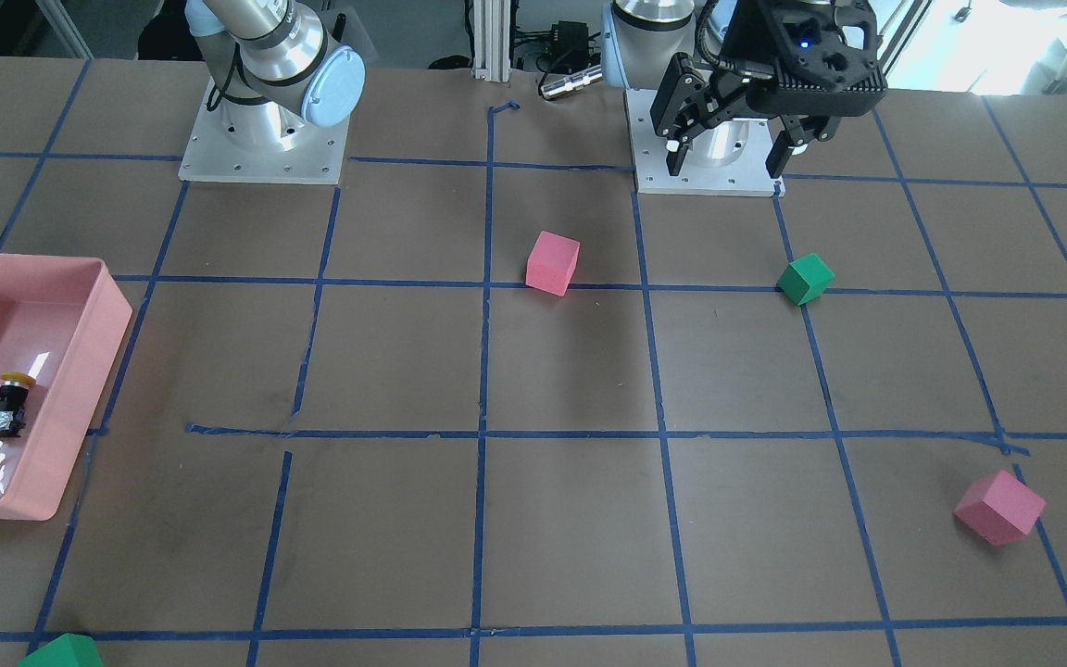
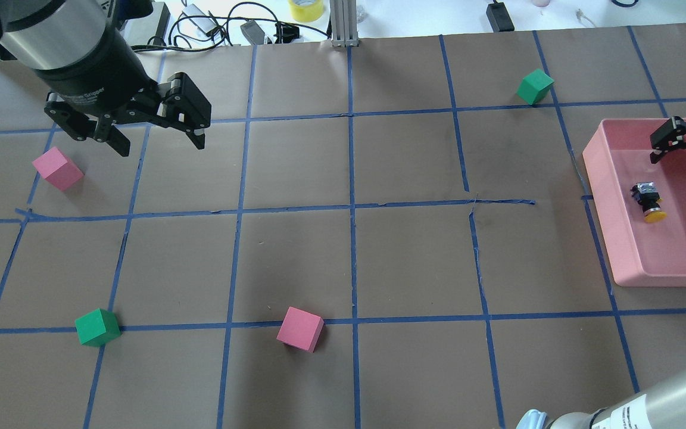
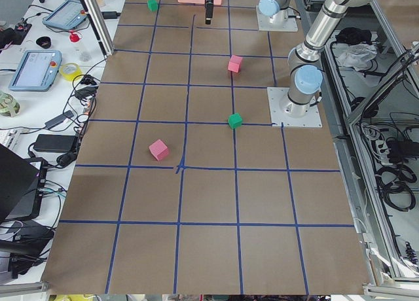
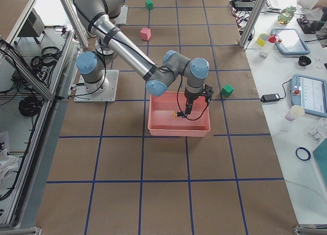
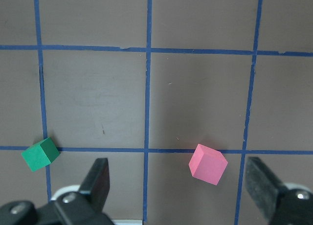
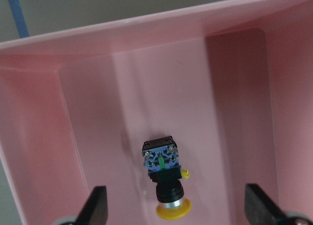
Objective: Align button upright
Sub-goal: 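Lower the right gripper into the bin around the button switch body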
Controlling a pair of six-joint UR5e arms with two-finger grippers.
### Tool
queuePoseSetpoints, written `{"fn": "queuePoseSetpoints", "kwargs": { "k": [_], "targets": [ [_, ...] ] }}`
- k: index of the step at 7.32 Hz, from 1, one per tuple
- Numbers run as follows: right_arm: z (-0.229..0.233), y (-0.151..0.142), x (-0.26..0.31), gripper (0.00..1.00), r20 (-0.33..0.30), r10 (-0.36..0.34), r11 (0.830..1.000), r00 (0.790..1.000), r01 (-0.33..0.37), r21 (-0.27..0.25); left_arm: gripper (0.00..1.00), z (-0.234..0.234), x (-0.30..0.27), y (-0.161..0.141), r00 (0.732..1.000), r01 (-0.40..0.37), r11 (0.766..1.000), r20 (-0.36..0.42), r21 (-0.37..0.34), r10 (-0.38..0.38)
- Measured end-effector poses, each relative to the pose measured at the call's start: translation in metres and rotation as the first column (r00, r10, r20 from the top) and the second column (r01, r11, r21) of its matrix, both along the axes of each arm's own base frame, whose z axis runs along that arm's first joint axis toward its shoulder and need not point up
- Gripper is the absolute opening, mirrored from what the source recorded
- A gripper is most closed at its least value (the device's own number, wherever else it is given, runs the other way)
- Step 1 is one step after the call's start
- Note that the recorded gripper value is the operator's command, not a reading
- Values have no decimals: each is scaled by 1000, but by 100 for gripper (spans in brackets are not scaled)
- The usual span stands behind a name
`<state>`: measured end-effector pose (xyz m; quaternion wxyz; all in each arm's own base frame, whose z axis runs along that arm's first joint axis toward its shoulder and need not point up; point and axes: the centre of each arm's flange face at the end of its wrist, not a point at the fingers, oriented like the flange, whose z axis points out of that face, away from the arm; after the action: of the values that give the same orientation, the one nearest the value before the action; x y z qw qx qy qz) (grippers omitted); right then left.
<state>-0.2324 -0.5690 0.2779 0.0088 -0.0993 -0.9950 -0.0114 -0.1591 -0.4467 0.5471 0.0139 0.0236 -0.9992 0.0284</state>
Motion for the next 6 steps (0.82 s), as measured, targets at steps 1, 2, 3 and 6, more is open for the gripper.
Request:
{"fn": "queuePoseSetpoints", "kwargs": {
  "k": [1, 2, 3, 6],
  "targets": [
    [-7, -3, -1, 100, 7, 10, 1000, 1000, -10, -5, 100, 1, 1, -1, 1000, -1, 1000, 0, -2, 1],
    [-13, -5, -1, 100, 18, 16, 1000, 1000, -16, -10, 100, 1, 2, -2, 1000, -2, 1000, -1, -5, 2],
    [-18, -7, -2, 100, 24, 30, 999, 999, -29, -12, 100, 0, 2, -2, 1000, -2, 1000, 0, -5, 2],
    [-24, -8, -2, 100, 29, 74, 997, 997, -73, -12, 100, 3, 2, -1, 1000, -2, 1000, 3, -12, 2]
  ]
}}
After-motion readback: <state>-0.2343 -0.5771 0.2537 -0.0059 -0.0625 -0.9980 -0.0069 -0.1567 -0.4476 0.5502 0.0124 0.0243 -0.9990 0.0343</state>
